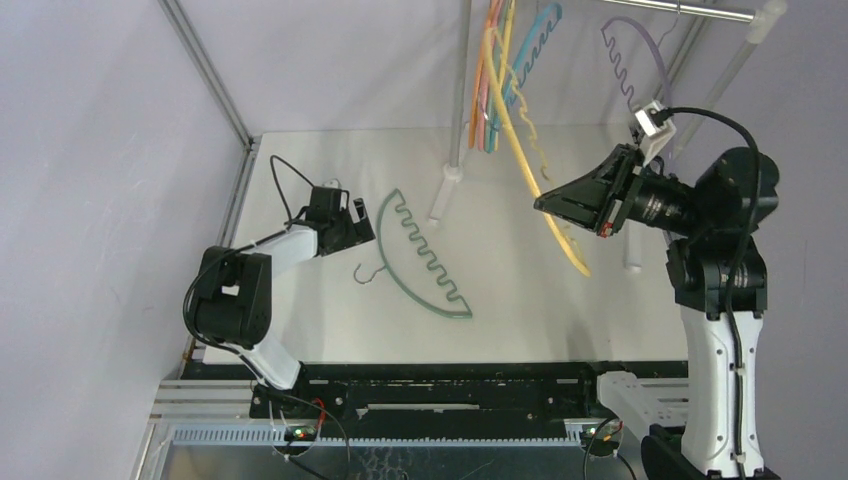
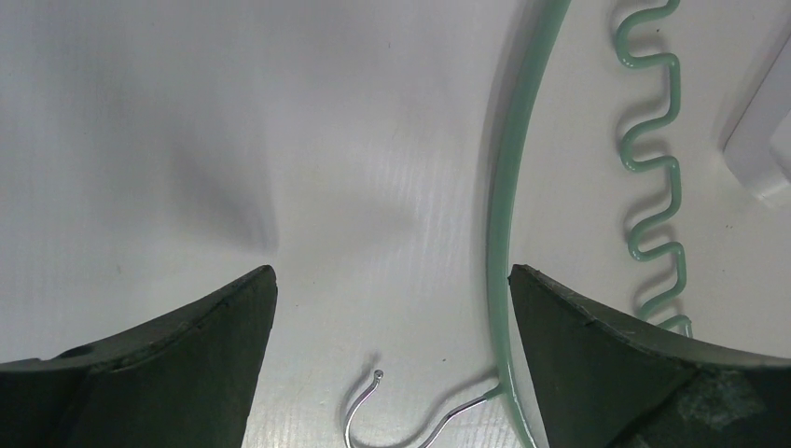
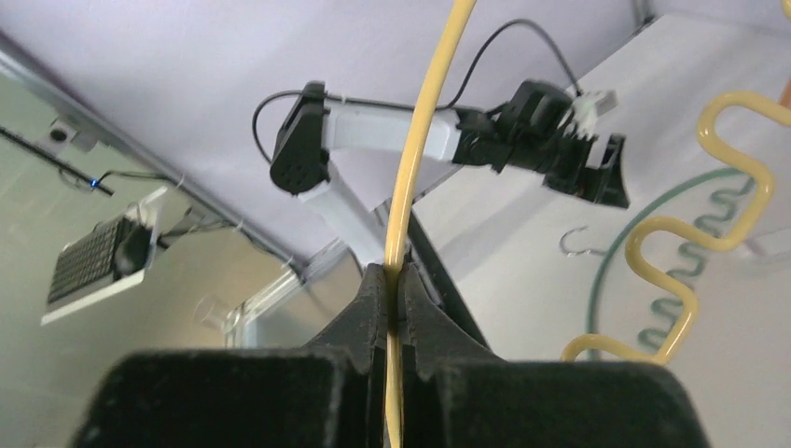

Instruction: Organize the hangers

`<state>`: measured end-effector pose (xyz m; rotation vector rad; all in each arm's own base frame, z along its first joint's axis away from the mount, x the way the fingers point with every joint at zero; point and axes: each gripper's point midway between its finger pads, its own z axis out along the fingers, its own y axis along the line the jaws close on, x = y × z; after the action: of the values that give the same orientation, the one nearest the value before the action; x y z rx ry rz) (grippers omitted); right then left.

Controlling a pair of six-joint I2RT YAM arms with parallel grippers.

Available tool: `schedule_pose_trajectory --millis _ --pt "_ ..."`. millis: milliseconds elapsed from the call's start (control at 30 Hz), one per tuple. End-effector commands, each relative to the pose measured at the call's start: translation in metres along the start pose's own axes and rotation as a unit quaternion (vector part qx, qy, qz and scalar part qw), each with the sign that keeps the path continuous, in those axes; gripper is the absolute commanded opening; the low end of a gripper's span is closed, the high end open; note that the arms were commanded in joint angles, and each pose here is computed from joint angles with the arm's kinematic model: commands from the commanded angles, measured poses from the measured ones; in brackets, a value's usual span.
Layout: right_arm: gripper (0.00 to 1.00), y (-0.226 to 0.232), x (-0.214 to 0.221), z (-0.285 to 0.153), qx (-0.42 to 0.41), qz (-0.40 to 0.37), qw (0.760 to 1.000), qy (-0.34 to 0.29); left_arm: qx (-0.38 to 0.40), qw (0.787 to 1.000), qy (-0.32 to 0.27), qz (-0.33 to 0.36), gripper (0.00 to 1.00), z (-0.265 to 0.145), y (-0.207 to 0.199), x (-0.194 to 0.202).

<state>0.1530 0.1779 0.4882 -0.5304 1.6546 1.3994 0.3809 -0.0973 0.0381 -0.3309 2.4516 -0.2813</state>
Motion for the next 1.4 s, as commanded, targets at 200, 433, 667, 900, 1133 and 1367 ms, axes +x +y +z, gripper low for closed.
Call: schedule_pose_trajectory --millis 200,433,667,900,1133,1367 --pt "0.0 -0.011 -0.043 -0.028 0.137 -0.071 0.976 -0.154 0.034 0.999 -0.016 -0.005 0.99 0.005 -0.02 -0.018" --pt "0.0 -0.054 -0.044 -0.031 0.187 -0.031 0.966 -0.174 0.04 0.999 -0.015 -0.003 0.99 0.009 -0.023 -0.019" --pt "0.0 -0.083 -0.05 -0.028 0.205 -0.012 0.962 -0.181 0.045 0.999 -0.011 -0.003 0.99 0.017 -0.027 -0.02" --pt "0.0 -0.114 -0.089 -0.016 0.193 -0.023 0.958 -0.209 0.052 0.999 -0.016 -0.004 0.99 0.022 -0.033 -0.029" --pt "0.0 -0.157 -0.129 -0.002 0.182 -0.026 0.955 -0.234 0.047 0.999 -0.012 -0.002 0.99 0.022 -0.028 -0.03" --pt "0.0 -0.196 -0.166 -0.003 0.163 -0.022 0.95 -0.267 0.035 0.999 -0.011 -0.004 0.99 0.021 -0.019 -0.03"
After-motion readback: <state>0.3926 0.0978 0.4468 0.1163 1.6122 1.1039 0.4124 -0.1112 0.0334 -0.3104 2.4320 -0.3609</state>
